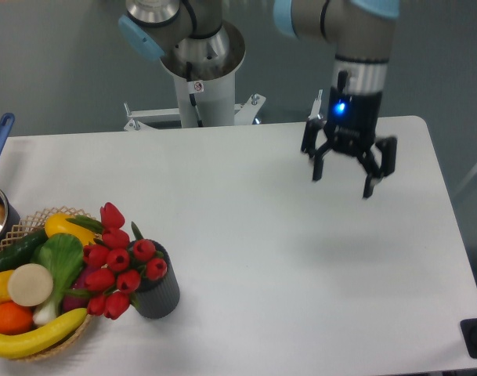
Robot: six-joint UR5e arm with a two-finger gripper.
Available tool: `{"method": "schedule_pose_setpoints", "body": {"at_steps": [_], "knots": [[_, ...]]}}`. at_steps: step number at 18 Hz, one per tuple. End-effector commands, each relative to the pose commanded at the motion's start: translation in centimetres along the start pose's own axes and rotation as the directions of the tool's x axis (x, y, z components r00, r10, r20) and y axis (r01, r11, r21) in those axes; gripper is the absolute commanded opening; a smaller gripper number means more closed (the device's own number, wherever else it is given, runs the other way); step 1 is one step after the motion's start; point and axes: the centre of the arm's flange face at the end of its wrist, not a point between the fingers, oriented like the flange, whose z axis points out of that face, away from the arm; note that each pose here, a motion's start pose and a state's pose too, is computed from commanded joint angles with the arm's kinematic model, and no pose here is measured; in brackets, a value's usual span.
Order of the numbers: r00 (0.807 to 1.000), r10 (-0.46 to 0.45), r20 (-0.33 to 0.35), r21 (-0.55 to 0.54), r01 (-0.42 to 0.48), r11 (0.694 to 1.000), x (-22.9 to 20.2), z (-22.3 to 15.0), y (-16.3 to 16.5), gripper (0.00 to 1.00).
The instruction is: Insert the flowers into the vase
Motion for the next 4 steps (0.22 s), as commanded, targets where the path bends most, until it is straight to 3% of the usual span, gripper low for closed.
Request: {"method": "schedule_pose_setpoints", "body": {"at_steps": [4], "knots": [[0.997, 0.071, -0.026, -0.013, -0.072, 0.997, 0.4, -0.9, 2.5, 1.0]]}}
